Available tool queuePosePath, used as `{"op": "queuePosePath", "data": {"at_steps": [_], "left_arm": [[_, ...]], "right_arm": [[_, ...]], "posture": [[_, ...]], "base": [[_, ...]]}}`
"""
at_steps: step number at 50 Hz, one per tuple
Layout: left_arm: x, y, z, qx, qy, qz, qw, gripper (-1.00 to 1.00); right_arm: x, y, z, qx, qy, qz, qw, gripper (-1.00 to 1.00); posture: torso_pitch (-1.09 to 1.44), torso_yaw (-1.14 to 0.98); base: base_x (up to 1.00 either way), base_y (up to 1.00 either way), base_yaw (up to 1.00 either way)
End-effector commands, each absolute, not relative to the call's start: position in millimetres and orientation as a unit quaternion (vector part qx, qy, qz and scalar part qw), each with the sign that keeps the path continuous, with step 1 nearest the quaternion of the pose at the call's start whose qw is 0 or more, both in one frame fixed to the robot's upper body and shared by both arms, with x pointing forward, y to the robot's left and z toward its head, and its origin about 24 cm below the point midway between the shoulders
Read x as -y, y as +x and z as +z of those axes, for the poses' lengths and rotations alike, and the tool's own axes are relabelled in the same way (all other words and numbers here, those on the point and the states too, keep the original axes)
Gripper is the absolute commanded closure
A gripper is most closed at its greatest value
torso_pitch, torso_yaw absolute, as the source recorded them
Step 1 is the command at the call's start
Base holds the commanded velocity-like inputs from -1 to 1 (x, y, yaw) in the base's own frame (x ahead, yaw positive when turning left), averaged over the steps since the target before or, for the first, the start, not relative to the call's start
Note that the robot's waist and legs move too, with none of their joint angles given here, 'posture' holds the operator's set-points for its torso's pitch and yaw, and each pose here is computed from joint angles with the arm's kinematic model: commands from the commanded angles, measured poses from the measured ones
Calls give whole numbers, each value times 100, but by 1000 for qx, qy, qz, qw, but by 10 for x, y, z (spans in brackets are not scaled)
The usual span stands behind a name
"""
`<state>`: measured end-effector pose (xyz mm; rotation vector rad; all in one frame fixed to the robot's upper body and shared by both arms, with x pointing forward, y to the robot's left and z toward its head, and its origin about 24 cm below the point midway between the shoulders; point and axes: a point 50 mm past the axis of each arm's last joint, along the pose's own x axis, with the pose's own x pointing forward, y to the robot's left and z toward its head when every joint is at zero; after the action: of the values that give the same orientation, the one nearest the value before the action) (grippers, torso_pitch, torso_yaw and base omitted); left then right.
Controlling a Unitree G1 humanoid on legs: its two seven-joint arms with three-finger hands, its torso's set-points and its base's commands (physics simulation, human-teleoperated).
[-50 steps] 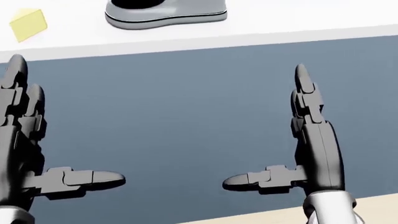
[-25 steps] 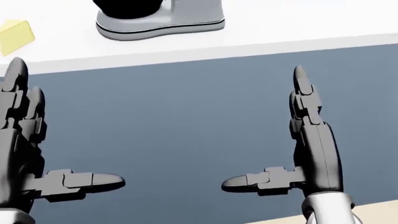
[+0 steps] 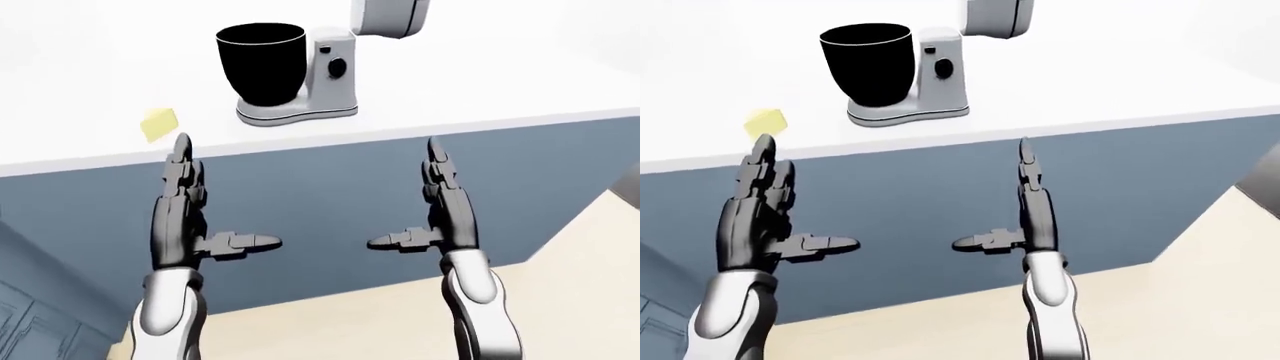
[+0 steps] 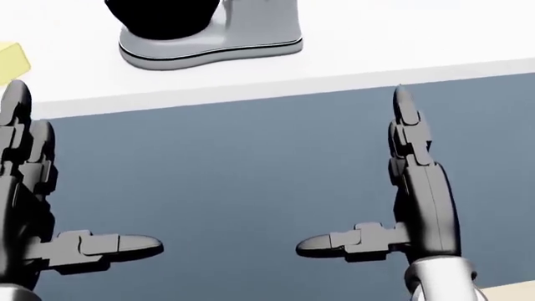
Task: Place the cheese in the stand mixer bowl.
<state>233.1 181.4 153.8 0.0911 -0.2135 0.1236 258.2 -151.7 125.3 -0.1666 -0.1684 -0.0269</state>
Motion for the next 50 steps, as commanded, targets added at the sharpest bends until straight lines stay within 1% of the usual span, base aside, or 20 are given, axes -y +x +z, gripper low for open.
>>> {"op": "queuePosePath", "data": {"at_steps": [1,16,50], "left_arm": [[-1780,2313,1661,143,45,54,987,-100],[-1765,2298,1663,142,46,53,987,-100],[-1787,2294,1634,141,45,55,987,-100]], "right_arm": [[1530,2567,1389,119,-87,-20,989,-100],[1528,2571,1369,116,-89,-23,989,-100],[1498,2568,1388,119,-91,-20,988,-100]], "posture": [[0,0],[0,0],[0,0]], "base": [[11,0,0],[5,0,1],[0,0,22]]}}
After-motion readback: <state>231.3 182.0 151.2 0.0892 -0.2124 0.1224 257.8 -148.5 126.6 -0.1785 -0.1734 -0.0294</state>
